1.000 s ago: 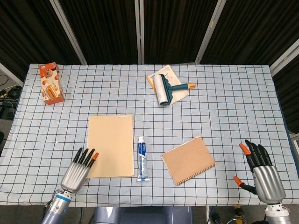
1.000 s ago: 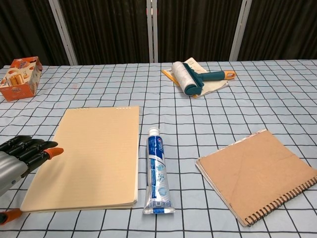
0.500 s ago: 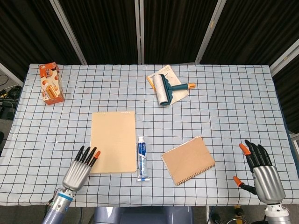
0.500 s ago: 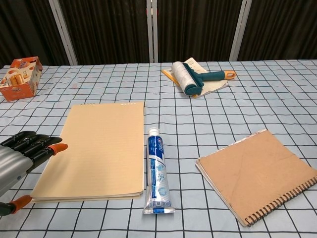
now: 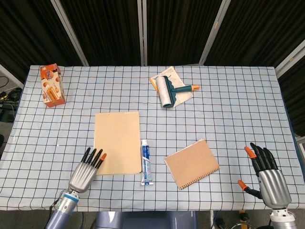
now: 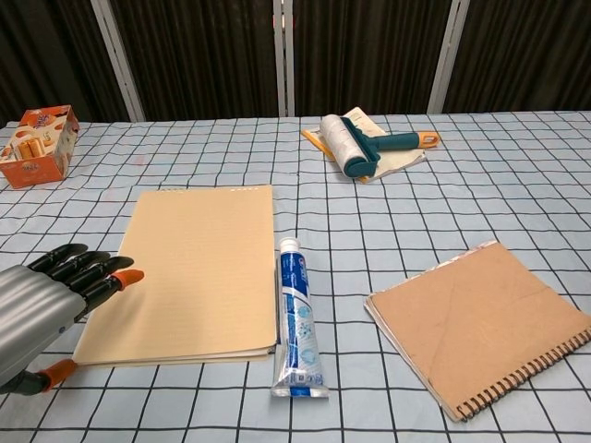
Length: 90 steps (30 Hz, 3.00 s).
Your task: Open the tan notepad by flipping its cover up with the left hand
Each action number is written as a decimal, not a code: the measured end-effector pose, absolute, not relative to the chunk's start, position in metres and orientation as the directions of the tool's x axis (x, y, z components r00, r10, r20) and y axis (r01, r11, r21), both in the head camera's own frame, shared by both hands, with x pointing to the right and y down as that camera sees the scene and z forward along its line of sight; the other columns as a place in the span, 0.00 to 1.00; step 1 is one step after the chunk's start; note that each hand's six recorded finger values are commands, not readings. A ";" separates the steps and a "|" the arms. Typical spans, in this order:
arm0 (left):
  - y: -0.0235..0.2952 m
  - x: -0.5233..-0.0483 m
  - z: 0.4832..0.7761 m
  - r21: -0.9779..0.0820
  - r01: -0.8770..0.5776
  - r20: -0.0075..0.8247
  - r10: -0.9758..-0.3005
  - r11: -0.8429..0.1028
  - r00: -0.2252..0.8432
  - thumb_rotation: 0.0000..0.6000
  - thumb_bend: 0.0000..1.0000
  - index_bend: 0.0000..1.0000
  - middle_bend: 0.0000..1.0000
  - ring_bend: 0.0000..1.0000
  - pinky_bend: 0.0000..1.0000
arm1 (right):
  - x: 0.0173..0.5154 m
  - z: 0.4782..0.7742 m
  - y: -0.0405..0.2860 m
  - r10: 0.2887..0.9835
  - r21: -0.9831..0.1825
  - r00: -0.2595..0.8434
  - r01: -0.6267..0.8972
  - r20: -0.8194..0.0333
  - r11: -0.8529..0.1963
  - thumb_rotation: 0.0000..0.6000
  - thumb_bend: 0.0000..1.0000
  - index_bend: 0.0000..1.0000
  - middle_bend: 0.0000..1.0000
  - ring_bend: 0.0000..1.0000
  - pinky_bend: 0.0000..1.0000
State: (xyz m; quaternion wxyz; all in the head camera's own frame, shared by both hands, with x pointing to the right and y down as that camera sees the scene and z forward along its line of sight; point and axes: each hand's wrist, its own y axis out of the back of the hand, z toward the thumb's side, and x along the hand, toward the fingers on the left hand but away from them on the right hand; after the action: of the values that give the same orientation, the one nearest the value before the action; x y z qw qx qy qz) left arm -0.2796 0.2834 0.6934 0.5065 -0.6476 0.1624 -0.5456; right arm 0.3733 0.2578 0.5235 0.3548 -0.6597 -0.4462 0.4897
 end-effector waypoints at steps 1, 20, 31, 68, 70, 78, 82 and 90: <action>0.282 -0.278 0.694 -0.833 0.342 0.542 -0.764 -0.434 0.351 1.00 0.61 0.05 0.00 0.00 0.00 | 0.373 0.523 0.258 0.936 -0.904 0.121 0.244 -0.330 -0.350 1.00 0.08 0.05 0.00 0.00 0.00; 0.270 -0.274 0.702 -0.827 0.367 0.544 -0.769 -0.425 0.336 1.00 0.66 0.06 0.00 0.00 0.00 | 0.375 0.520 0.258 0.939 -0.903 0.113 0.259 -0.325 -0.343 1.00 0.08 0.07 0.00 0.00 0.00; 0.251 -0.268 0.704 -0.817 0.388 0.553 -0.770 -0.427 0.319 1.00 0.66 0.18 0.00 0.00 0.00 | 0.374 0.519 0.259 0.939 -0.902 0.114 0.263 -0.324 -0.343 1.00 0.08 0.07 0.00 0.00 0.00; 0.257 -0.313 0.648 -0.866 0.378 0.474 -0.780 -0.329 0.409 1.00 0.69 0.87 0.00 0.00 0.00 | 0.370 0.517 0.260 0.938 -0.897 0.122 0.273 -0.325 -0.347 1.00 0.08 0.10 0.00 0.00 0.00; 0.262 -0.318 0.644 -0.866 0.374 0.476 -0.777 -0.331 0.412 1.00 0.69 0.88 0.00 0.00 0.00 | 0.370 0.517 0.261 0.937 -0.897 0.122 0.272 -0.327 -0.348 1.00 0.08 0.10 0.00 0.00 0.00; 0.283 -0.331 0.626 -0.870 0.362 0.473 -0.770 -0.334 0.428 1.00 0.69 0.88 0.00 0.00 0.00 | 0.368 0.517 0.262 0.936 -0.898 0.125 0.268 -0.328 -0.350 1.00 0.08 0.10 0.00 0.00 0.00; 0.293 -0.338 0.615 -0.872 0.364 0.470 -0.763 -0.326 0.443 1.00 0.69 0.89 0.00 0.00 0.00 | 0.368 0.517 0.262 0.936 -0.898 0.124 0.267 -0.328 -0.350 1.00 0.08 0.10 0.00 0.00 0.00; 0.310 -0.355 0.591 -0.867 0.395 0.478 -0.730 -0.303 0.488 1.00 0.69 0.89 0.00 0.00 0.00 | 0.367 0.517 0.262 0.937 -0.899 0.126 0.266 -0.326 -0.349 1.00 0.08 0.10 0.00 0.00 0.00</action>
State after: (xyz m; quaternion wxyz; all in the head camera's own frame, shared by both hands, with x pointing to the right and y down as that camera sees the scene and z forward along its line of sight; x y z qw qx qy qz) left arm -0.3548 0.3097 0.5911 0.5756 -0.6423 0.1304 -0.4889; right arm 0.3674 0.2623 0.5167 0.3479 -0.6648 -0.4524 0.4819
